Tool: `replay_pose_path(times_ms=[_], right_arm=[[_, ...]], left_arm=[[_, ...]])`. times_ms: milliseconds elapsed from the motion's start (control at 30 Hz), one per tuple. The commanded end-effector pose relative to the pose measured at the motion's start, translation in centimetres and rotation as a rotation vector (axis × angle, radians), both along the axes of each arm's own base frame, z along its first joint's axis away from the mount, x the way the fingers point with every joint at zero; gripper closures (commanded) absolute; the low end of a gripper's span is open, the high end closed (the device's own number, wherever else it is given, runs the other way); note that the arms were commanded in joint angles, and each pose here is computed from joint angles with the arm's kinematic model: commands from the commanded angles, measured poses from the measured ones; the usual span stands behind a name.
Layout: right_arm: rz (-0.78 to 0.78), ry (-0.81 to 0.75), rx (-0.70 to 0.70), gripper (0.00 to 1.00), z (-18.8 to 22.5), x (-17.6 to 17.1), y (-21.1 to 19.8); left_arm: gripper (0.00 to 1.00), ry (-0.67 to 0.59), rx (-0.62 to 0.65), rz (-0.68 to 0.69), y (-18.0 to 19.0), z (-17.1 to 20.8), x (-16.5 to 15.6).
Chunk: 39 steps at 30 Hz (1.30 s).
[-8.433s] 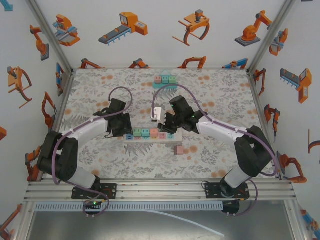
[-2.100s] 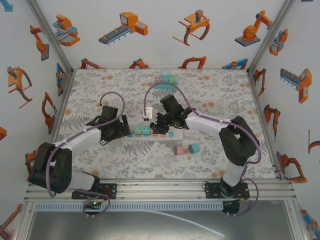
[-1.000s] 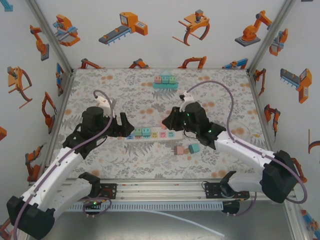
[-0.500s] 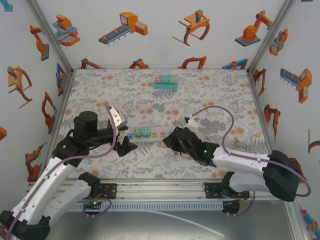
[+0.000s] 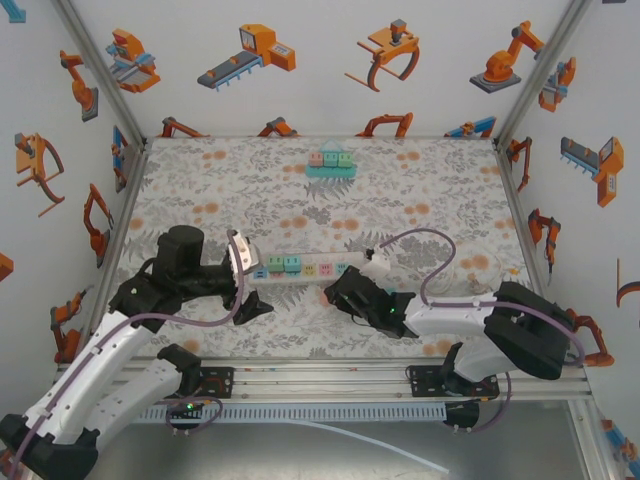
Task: Pull the plug off the socket
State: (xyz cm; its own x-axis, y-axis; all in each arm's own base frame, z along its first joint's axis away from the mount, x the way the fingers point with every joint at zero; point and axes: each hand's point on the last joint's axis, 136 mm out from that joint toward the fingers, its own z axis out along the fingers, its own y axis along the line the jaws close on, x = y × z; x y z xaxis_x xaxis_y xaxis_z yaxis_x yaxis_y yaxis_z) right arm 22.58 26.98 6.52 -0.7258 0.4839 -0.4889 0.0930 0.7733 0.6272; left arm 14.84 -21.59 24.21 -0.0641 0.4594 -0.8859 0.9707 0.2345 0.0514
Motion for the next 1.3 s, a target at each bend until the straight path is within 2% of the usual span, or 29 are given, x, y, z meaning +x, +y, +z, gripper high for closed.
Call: replay_pose_path(times_ms=[0, 100, 267, 533, 800, 1033, 1167, 1267], right_arm=[[-0.049, -0.015, 0.008, 0.70, -0.2, 0.2, -0.4], [-0.063, 0.006, -0.001, 0.63, -0.6, -0.1, -0.8], [-0.078, 0.003, -0.020, 0.58, -0.3, -0.3, -1.5], [-0.082, -0.001, -0.031, 0.57, 0.3, -0.7, -2.3], [-0.091, -0.075, -0.052, 0.57, 3.0, -0.3, -3.4], [-0.016, -0.299, -0.222, 0.56, 8.2, 1.3, -3.8], [0.119, -0.524, -0.364, 0.53, 12.2, 2.0, -2.9], [0.315, -0.699, -0.453, 0.54, 14.3, 1.6, -0.7]], left_arm=[[0.03, 0.004, 0.022, -0.042, -0.2, -0.8, -0.6], [0.03, 0.005, 0.035, -0.036, -0.1, -1.3, -0.3], [0.03, -0.003, 0.025, -0.024, -0.2, -1.5, -0.1], [0.03, 0.000, 0.019, -0.010, -0.1, -1.7, 0.1], [0.03, -0.003, 0.013, 0.020, -0.1, -1.1, 0.5], [0.03, -0.001, -0.035, 0.088, -0.2, -0.3, 1.6], [0.03, 0.014, -0.050, 0.138, -0.1, -0.5, 2.4], [0.03, 0.017, -0.058, 0.169, 0.0, -0.4, 2.9]])
